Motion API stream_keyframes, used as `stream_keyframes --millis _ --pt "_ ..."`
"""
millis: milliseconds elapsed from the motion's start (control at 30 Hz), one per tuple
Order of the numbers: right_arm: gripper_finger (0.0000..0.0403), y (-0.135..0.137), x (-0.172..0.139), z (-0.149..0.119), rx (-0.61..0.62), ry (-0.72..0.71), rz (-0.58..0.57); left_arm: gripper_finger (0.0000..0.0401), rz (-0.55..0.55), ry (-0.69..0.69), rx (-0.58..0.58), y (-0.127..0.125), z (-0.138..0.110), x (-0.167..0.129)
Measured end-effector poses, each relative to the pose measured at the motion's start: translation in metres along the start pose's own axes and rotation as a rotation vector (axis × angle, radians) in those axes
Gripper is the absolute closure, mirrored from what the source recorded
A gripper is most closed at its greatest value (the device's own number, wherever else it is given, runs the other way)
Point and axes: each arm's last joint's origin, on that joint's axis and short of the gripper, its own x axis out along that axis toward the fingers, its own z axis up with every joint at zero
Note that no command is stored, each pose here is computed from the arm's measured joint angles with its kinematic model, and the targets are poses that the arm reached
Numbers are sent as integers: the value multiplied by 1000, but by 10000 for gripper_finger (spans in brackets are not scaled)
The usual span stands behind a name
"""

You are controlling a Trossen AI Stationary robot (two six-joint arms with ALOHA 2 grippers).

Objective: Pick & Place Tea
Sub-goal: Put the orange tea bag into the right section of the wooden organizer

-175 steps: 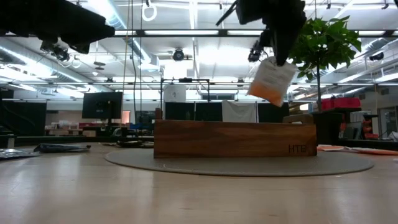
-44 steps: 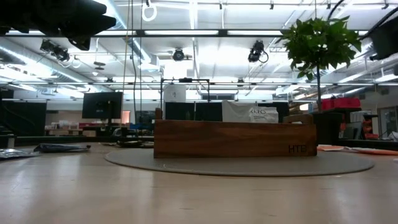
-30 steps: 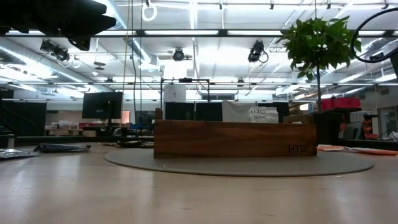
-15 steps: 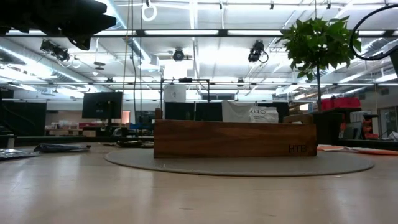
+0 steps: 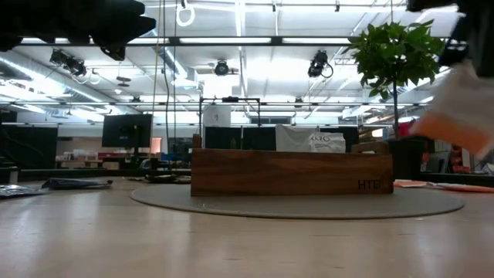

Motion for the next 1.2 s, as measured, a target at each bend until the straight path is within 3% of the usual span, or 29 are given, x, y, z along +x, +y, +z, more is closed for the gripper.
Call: stream_keyframes --millis 200,400,800,1200 --pt "402 -9 -10 31 38 -46 170 232 -115 -48 -12 5 4 4" --pt "403 -20 -13 62 -2 -106 319 232 -117 -59 -4 11 4 6" --pt "403 -46 -16 91 -34 -157 393 232 -93 -48 -38 15 3 10" --pt "403 -55 -21 106 -35 -215 461 231 -108 55 50 -2 9 82"
